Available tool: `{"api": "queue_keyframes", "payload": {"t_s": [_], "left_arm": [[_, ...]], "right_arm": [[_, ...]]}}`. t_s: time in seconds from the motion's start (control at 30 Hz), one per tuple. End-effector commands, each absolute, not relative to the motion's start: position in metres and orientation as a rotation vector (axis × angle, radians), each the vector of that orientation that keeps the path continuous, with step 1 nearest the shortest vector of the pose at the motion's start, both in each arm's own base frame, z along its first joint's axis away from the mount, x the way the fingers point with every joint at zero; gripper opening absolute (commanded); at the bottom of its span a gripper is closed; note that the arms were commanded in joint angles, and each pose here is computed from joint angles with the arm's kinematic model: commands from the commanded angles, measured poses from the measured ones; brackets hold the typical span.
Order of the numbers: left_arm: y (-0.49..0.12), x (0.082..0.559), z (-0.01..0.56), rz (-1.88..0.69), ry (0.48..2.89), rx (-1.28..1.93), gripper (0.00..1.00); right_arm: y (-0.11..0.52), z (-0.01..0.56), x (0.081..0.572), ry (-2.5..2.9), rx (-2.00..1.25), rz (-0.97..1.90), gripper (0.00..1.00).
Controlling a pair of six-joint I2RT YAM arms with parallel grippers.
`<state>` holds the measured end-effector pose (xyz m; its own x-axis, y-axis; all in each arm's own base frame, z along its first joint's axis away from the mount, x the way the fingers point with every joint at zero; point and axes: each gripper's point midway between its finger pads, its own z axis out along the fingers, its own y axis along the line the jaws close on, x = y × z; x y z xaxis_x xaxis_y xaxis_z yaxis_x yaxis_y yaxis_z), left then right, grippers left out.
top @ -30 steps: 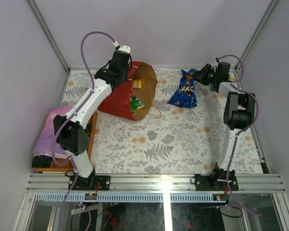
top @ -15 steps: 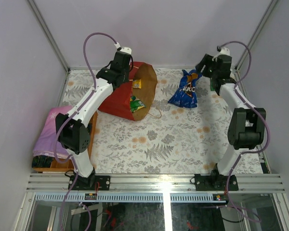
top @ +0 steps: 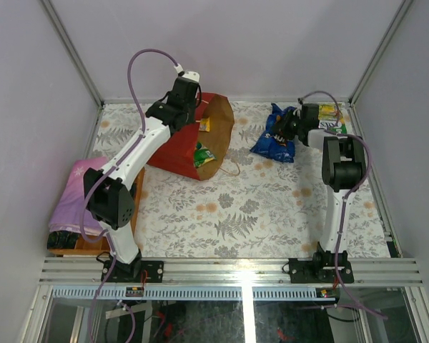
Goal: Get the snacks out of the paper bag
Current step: Place the snack at the center of the board.
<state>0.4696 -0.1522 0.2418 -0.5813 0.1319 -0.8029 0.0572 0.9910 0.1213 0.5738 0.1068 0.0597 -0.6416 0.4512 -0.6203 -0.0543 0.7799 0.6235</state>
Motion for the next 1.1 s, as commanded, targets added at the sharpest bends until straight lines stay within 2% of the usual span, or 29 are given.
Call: {"api": "queue_keyframes", "payload": {"t_s": [0.0, 0.23, 0.43, 0.57, 0.67, 0.77, 0.9, 1.07], "left_arm": [[-0.154, 0.467, 0.27, 0.078, 2.137, 0.122, 0.0], [-0.157, 0.464, 0.273, 0.077, 2.135, 0.137, 0.0], [-0.159, 0.463, 0.276, 0.073, 2.13, 0.138, 0.0], [-0.161, 0.463, 0.276, 0.065, 2.135, 0.136, 0.0], [-0.161, 0.462, 0.278, 0.071, 2.13, 0.133, 0.0], [-0.16, 0.462, 0.277, 0.078, 2.132, 0.135, 0.0], [-0.161, 0.463, 0.272, 0.085, 2.142, 0.141, 0.0], [-0.163, 0.465, 0.265, 0.092, 2.159, 0.15, 0.0]], "right_arm": [[0.108, 0.057, 0.58, 2.156, 0.394, 0.94, 0.33], [0.095, 0.025, 0.589, 2.184, 0.466, 1.052, 0.38], [0.057, 0.034, 0.615, 2.198, 0.4, 1.031, 0.46], [0.052, 0.064, 0.628, 2.203, 0.222, 0.994, 0.59], [0.062, 0.124, 0.625, 2.105, 0.113, 1.049, 0.73], [0.077, 0.194, 0.61, 1.983, 0.034, 1.046, 0.85], [0.104, 0.266, 0.572, 1.816, 0.051, 0.986, 0.92], [0.19, 0.246, 0.502, 1.78, 0.161, 1.107, 0.93]]}}
